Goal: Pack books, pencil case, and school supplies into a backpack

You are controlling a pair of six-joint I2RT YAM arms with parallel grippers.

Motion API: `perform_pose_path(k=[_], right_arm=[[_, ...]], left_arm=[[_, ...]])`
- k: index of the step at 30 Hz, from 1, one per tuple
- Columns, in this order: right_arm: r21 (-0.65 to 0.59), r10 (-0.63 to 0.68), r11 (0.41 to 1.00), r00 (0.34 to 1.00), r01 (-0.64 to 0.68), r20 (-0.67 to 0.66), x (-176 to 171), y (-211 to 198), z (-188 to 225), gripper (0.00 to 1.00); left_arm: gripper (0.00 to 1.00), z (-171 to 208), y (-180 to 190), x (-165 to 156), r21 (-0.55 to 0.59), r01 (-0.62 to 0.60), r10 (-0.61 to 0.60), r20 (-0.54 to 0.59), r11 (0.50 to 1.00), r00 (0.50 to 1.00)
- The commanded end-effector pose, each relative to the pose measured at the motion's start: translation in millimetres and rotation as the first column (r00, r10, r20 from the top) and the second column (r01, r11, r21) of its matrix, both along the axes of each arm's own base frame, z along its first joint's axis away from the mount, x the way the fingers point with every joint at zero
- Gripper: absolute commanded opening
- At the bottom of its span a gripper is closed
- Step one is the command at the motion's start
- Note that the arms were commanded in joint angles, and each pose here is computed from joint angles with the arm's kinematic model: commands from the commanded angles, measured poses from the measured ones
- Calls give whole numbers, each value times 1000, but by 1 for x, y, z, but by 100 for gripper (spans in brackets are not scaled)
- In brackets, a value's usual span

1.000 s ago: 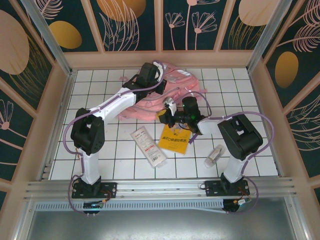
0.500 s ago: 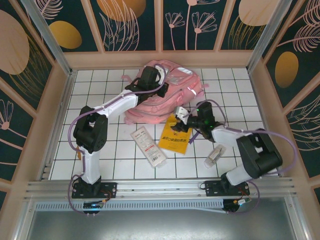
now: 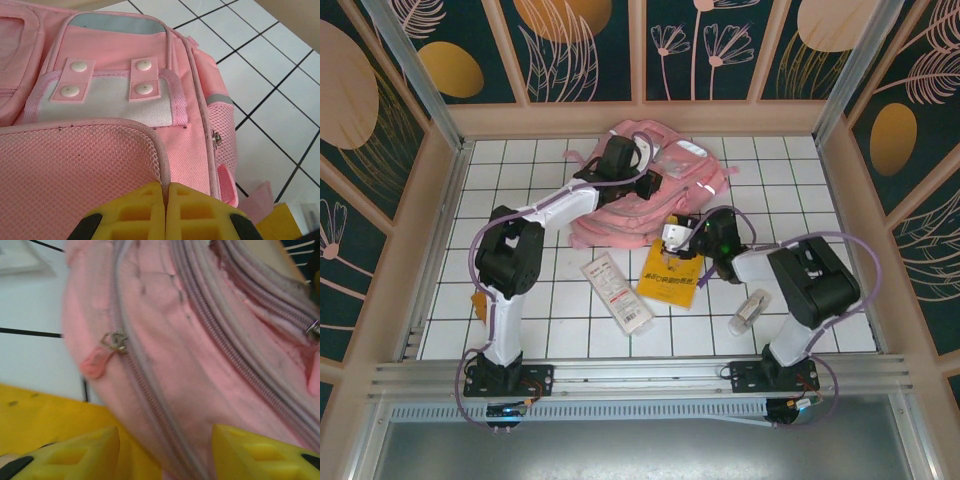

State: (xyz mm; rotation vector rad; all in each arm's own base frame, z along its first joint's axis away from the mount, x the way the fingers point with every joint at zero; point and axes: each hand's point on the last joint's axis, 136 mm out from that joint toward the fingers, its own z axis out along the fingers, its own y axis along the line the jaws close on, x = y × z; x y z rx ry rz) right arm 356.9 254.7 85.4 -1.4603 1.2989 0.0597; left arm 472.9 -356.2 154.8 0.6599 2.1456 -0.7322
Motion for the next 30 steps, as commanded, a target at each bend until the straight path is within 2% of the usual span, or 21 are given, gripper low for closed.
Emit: perform_pose_path(k=[1,3,7,8,9,10,11,13,16,19,25,27,30], right_arm=[[74,-107,993,949,89,297,34,5,42,53],[67,-118,993,945,102,305,39,8,42,54],[37,-48,999,969,40,244,36,19,30,52],[23,-34,999,975,29,220,35,21,26,49],[17,-25,1000,979,22,202,35,22,25,41],[24,-19,1000,984,14,179,35,23,25,28],[41,-8,999,987,2,158,33,25,27,17],[72,23,997,992,-32,121,27,29,31,1],[144,62,987,996,-69,57,17,36,38,0],[245,90,965,996,-91,18,9,42,52,0],[499,107,864,994,-74,-37,4,47,92,0],[553,130,830,990,-78,-55,2,49,101,0],[591,148,804,985,-69,-86,1,54,106,0]], left_arm=[[0,36,-15,7,-127,65,-59,52,990,997],[0,34,-16,6,-132,68,-64,41,989,997],[0,37,-16,3,-140,79,-77,19,987,997],[0,37,-15,2,-142,79,-78,16,987,997],[0,40,-15,2,-147,78,-77,17,986,997],[0,43,-13,3,-155,75,-73,18,985,997],[9,47,-10,4,-169,66,-65,11,983,998],[36,61,0,7,-211,46,-49,-11,976,999],[46,84,28,4,-277,-21,-1,-77,961,997],[49,88,54,-21,-249,-76,46,-123,965,991],[51,47,81,-90,-295,-204,101,-330,933,939],[51,29,88,-105,-269,-244,139,-356,932,924],[51,19,83,-122,-258,-229,124,-367,939,922]])
